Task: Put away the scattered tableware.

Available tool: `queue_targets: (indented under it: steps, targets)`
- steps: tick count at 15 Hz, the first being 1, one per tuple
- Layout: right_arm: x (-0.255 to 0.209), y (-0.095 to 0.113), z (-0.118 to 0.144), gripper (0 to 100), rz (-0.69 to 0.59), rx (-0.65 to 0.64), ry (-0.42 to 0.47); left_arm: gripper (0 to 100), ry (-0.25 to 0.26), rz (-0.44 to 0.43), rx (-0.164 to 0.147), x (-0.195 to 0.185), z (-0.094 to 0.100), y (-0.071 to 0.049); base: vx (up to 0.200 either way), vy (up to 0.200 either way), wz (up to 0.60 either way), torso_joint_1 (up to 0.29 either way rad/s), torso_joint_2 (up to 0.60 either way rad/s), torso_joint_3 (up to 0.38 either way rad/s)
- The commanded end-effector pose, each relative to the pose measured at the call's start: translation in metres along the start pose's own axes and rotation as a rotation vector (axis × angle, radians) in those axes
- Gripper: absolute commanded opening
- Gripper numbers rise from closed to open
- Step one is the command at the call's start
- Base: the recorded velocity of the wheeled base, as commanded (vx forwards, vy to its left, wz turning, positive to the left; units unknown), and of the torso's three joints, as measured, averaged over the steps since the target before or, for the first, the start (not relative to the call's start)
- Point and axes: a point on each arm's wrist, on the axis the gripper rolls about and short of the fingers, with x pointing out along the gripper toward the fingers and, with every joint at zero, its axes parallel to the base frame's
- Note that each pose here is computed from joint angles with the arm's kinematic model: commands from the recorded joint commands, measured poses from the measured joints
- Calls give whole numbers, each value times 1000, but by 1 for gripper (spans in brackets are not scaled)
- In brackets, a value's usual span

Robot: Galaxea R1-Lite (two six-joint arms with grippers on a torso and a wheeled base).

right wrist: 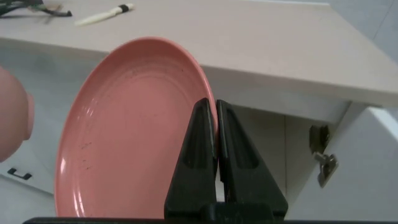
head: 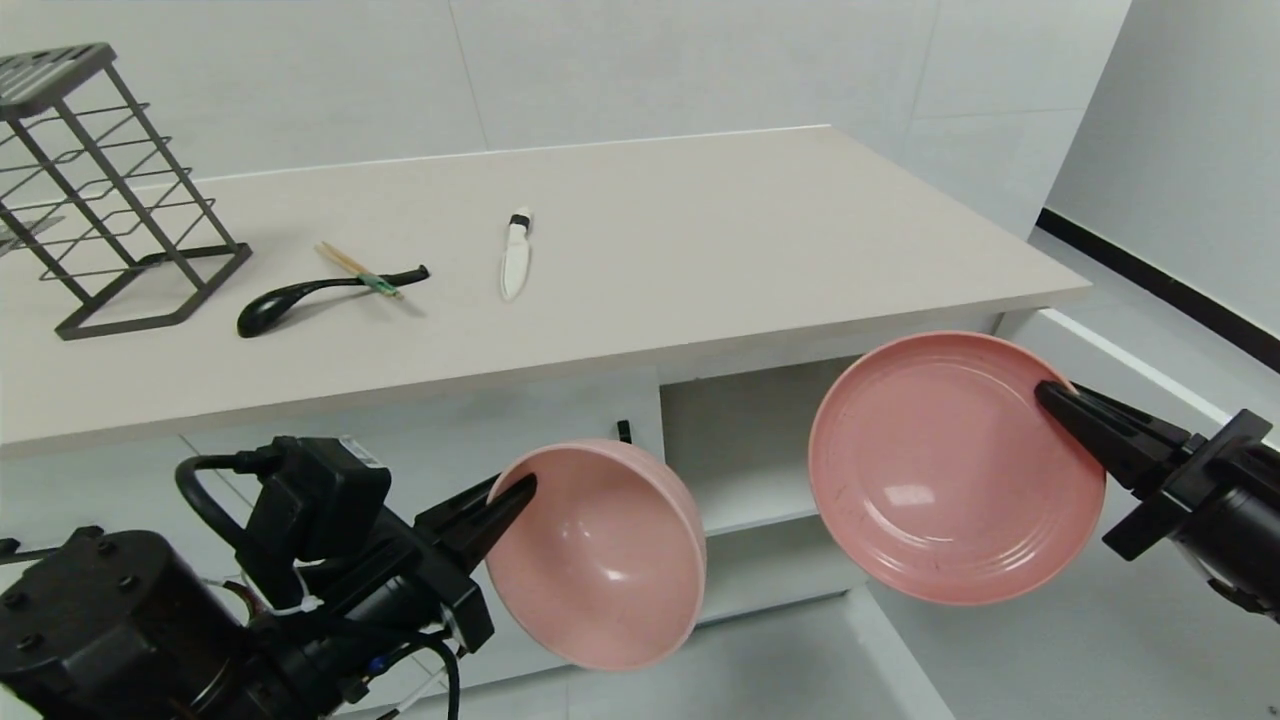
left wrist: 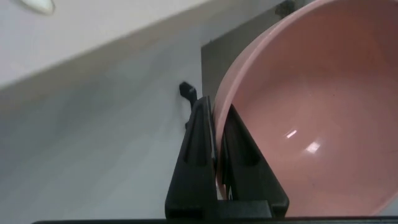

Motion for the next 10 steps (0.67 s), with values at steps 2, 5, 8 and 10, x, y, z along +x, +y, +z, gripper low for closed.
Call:
queue_targets:
  steps: [2, 5, 8, 10]
  targets:
    - [1, 0, -2, 0, 1, 1, 8, 0, 4, 0, 1, -1, -1, 0, 0, 0, 0, -246, 452, 210]
    - [2, 0, -4, 0, 2, 3, 19, 0, 1, 0, 1, -2, 0, 0, 0, 0, 0, -242, 393, 163]
    - [2, 0, -10, 0, 4, 9, 48, 0, 27, -2, -2, -4, -5, 0, 0, 0, 0, -251, 346, 132]
    - [2, 0, -11, 0, 4, 6, 51, 0, 27, -2, -2, -4, -5, 0, 0, 0, 0, -229, 317, 122]
